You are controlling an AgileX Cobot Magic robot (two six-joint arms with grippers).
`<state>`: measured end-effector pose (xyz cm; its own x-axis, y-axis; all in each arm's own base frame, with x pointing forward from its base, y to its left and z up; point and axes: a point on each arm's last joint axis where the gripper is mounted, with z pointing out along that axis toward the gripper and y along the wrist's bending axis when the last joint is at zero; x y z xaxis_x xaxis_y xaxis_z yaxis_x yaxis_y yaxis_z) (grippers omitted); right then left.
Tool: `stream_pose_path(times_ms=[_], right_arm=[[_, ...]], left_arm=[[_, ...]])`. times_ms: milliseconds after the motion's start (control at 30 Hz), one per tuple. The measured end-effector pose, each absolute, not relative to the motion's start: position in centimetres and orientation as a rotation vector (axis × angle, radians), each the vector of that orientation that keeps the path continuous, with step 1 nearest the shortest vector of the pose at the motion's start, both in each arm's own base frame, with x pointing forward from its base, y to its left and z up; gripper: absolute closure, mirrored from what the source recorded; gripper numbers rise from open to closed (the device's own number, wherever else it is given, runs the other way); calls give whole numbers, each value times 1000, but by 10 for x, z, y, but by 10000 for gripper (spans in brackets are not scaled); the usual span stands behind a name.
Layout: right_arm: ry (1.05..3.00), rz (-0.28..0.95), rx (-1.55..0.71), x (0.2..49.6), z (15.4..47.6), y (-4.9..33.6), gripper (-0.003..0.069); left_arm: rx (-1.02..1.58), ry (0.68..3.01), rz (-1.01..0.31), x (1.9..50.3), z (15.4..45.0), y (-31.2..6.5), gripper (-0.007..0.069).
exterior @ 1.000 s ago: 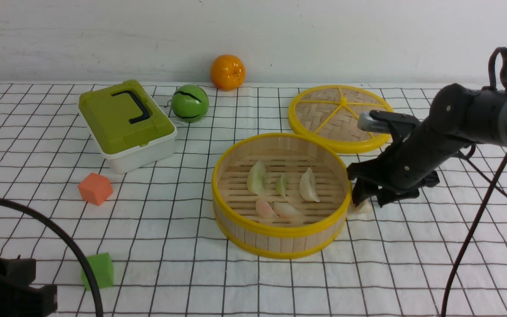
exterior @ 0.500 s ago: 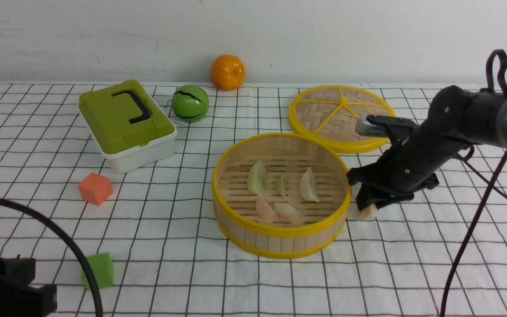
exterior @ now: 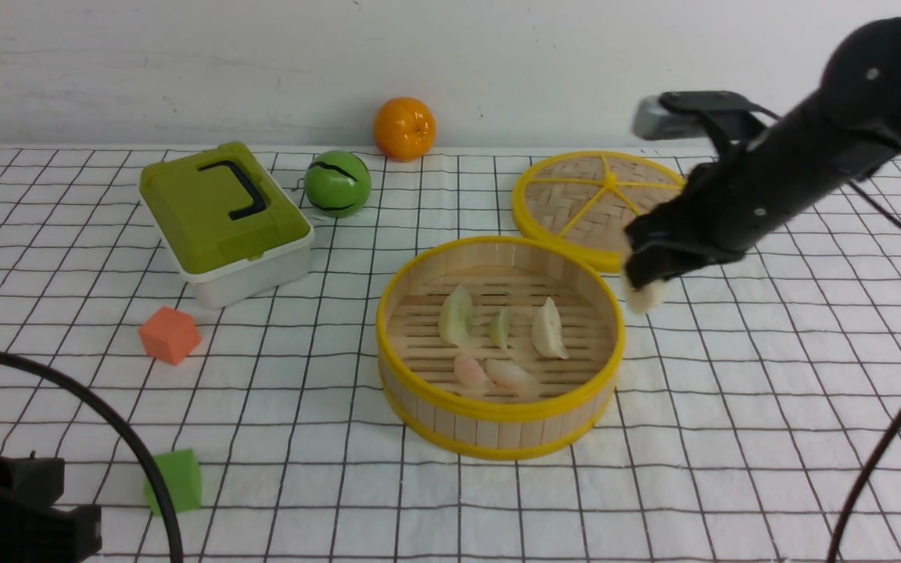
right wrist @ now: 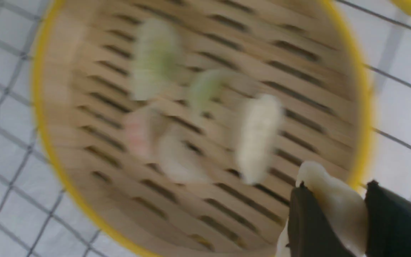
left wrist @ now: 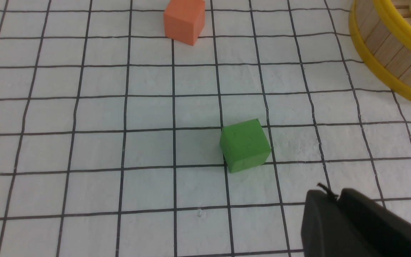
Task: Put the dumplings into the steamer on the table with the white tablecloth.
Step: 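Place the dumpling in the bamboo steamer basket with the right gripper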
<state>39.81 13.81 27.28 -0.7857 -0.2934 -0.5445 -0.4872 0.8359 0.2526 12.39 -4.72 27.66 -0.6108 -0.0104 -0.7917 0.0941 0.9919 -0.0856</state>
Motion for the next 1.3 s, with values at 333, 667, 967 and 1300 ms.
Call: stream_pose_path(times_ms=[333,667,967,1300], right_arm=[[2479,513,-875,398,218,199,459],[2481,495,-863,401,217,194,459],[2468,496,-850,400,224,193,459],[2445,418,-946,406,214,191,461]], left_arm=[[59,2223,-148,124,277,-47,566],[59,2223,-148,124,277,-47,561],[59,2223,-148,124,277,-47,557],[61,2221,-145,124,277,-47,552]])
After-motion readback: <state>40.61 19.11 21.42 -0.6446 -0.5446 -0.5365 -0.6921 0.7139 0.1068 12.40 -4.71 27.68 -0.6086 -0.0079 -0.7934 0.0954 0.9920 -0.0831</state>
